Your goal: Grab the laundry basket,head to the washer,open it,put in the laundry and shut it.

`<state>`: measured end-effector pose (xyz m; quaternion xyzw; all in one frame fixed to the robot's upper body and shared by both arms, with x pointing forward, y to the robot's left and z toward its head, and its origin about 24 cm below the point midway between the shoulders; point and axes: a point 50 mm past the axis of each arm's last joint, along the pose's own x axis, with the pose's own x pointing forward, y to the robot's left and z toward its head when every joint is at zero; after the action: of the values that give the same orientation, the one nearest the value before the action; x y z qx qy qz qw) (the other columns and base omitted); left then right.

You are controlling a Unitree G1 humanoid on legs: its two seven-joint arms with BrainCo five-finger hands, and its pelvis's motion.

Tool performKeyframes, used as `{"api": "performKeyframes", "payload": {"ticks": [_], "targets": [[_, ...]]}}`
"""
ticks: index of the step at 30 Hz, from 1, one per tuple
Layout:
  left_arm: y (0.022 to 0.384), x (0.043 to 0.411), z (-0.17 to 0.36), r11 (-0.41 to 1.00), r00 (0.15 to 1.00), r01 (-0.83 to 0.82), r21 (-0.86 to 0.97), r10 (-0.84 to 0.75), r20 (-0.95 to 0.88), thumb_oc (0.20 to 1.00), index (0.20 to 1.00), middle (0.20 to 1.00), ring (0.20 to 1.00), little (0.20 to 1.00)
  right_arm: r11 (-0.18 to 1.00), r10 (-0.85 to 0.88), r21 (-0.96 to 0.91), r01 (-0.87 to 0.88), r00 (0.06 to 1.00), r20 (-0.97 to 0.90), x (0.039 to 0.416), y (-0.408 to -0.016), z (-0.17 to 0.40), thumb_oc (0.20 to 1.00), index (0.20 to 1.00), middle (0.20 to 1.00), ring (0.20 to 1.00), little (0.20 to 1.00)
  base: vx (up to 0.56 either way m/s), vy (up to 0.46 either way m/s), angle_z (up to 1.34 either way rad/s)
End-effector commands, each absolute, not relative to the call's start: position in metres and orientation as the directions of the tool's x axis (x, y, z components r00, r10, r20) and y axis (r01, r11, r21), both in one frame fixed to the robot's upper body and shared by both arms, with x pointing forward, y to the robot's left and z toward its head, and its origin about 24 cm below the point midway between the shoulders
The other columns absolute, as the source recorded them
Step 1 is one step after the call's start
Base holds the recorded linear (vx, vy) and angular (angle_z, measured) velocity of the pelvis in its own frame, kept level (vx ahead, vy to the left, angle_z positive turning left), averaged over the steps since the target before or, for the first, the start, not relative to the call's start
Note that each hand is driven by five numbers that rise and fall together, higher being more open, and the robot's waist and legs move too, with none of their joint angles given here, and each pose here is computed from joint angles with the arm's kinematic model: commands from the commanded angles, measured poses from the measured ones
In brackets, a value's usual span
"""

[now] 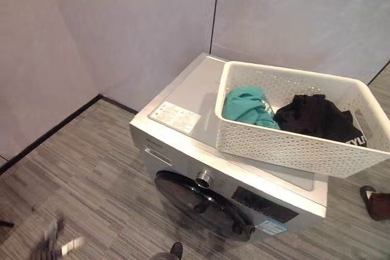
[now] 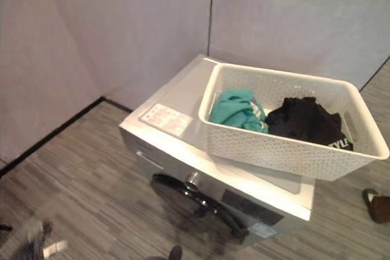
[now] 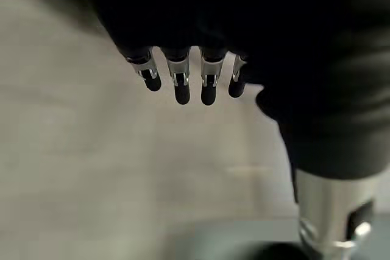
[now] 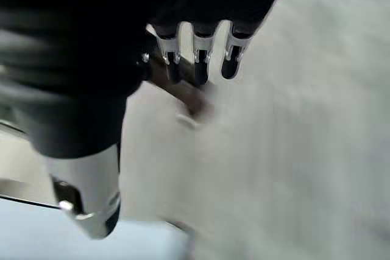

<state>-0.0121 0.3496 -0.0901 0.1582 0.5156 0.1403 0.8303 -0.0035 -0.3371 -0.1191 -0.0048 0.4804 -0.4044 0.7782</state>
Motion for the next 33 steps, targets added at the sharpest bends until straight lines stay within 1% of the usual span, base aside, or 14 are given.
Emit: {"api": "performKeyframes", "payload": {"ticks": [1, 2, 3, 4, 6, 8, 9, 11, 15, 17, 22, 27, 31, 33], "targets": [[0.347, 0.028, -0.083, 0.865, 0.564, 0.035, 0.501, 0.397, -0.724, 1.0, 1.0, 1.0, 1.0, 1.0, 0.665, -0.659, -0.351, 0.659, 0.296, -0.691, 0.011, -0.355, -0.105, 1.0, 1.0, 1.0, 1.0, 1.0, -0.05, 0.019, 0.04], [0.33, 0.007, -0.115, 0.866, 0.418, 0.052, 0.498, 0.434, -0.798, 1.0, 1.0, 1.0, 1.0, 1.0, 0.754, -0.558, -0.344, 0.559, 0.27, -0.784, 0.01, -0.329, -0.127, 1.0, 1.0, 1.0, 1.0, 1.0, -0.06, 0.022, 0.09], [0.313, -0.006, -0.135, 0.879, 0.304, 0.01, 0.477, 0.452, -0.839, 1.0, 1.0, 1.0, 1.0, 1.0, 0.841, -0.488, -0.355, 0.408, 0.29, -0.823, 0.02, -0.311, -0.137, 1.0, 1.0, 1.0, 1.0, 1.0, -0.05, 0.018, 0.11], [0.312, -0.005, -0.135, 0.879, 0.305, 0.009, 0.477, 0.452, -0.838, 1.0, 1.0, 1.0, 1.0, 1.0, 0.841, -0.488, -0.355, 0.408, 0.292, -0.822, 0.02, -0.311, -0.137, 1.0, 1.0, 1.0, 1.0, 1.0, -0.04, 0.012, 0.14], [0.298, -0.003, -0.146, 0.882, 0.255, 0.064, 0.467, 0.438, -0.862, 1.0, 1.0, 1.0, 1.0, 1.0, 0.895, -0.385, -0.305, 0.325, 0.218, -0.897, 0.014, -0.283, -0.154, 1.0, 1.0, 1.0, 1.0, 1.0, -0.02, 0.023, 0.04], [0.293, 0.007, -0.148, 0.886, 0.276, 0.066, 0.46, 0.427, -0.861, 1.0, 1.0, 1.0, 1.0, 1.0, 0.918, -0.351, -0.3, 0.258, 0.181, -0.919, 0.01, -0.278, -0.158, 1.0, 1.0, 1.0, 1.0, 1.0, -0.01, 0.034, 0.04], [0.288, 0.013, -0.15, 0.894, 0.291, 0.038, 0.446, 0.417, -0.861, 1.0, 1.0, 1.0, 1.0, 1.0, 0.947, -0.303, -0.28, 0.159, 0.154, -0.94, 0.007, -0.269, -0.161, 1.0, 1.0, 1.0, 1.0, 1.0, -0.03, 0.03, 0.03], [0.286, 0.021, -0.15, 0.9, 0.314, 0.021, 0.435, 0.407, -0.858, 1.0, 1.0, 1.0, 1.0, 1.0, 0.968, -0.252, -0.25, 0.032, 0.153, -0.956, 0.009, -0.26, -0.164, 1.0, 1.0, 1.0, 1.0, 1.0, -0.04, 0.022, 0.01], [0.282, 0.036, -0.149, 0.909, 0.372, 0.053, 0.413, 0.366, -0.853, 1.0, 1.0, 1.0, 1.0, 1.0, 0.974, -0.202, -0.217, -0.068, 0.18, -0.963, 0.021, -0.254, -0.166, 1.0, 1.0, 1.0, 1.0, 1.0, -0.05, -0.001, 0.01], [0.282, 0.04, -0.148, 0.91, 0.383, 0.059, 0.411, 0.359, -0.851, 1.0, 1.0, 1.0, 1.0, 1.0, 0.972, -0.207, -0.224, -0.072, 0.188, -0.96, 0.025, -0.255, -0.165, 1.0, 1.0, 1.0, 1.0, 1.0, -0.08, -0.034, 0.06], [0.276, 0.079, -0.143, 0.904, 0.481, 0.118, 0.41, 0.309, -0.82, 1.0, 1.0, 1.0, 1.0, 1.0, 0.963, -0.212, -0.245, -0.108, 0.252, -0.944, 0.047, -0.261, -0.161, 1.0, 1.0, 1.0, 1.0, 1.0, -0.14, -0.092, 0.45], [0.273, 0.08, -0.142, 0.916, 0.503, 0.085, 0.393, 0.301, -0.81, 1.0, 1.0, 1.0, 1.0, 1.0, 0.942, -0.218, -0.281, -0.181, 0.307, -0.926, 0.068, -0.267, -0.156, 1.0, 1.0, 1.0, 1.0, 1.0, -0.2, -0.103, 0.06], [0.274, 0.085, -0.14, 0.916, 0.517, 0.068, 0.395, 0.306, -0.799, 1.0, 1.0, 1.0, 1.0, 1.0, 0.933, -0.233, -0.312, -0.178, 0.361, -0.903, 0.09, -0.27, -0.151, 1.0, 1.0, 1.0, 1.0, 1.0, -0.23, -0.051, -0.18], [0.274, 0.101, -0.136, 0.914, 0.56, 0.061, 0.401, 0.301, -0.772, 1.0, 1.0, 1.0, 1.0, 1.0, 0.929, -0.266, -0.345, -0.137, 0.402, -0.876, 0.105, -0.281, -0.143, 1.0, 1.0, 1.0, 1.0, 1.0, -0.43, 0.003, 0.03]]}}
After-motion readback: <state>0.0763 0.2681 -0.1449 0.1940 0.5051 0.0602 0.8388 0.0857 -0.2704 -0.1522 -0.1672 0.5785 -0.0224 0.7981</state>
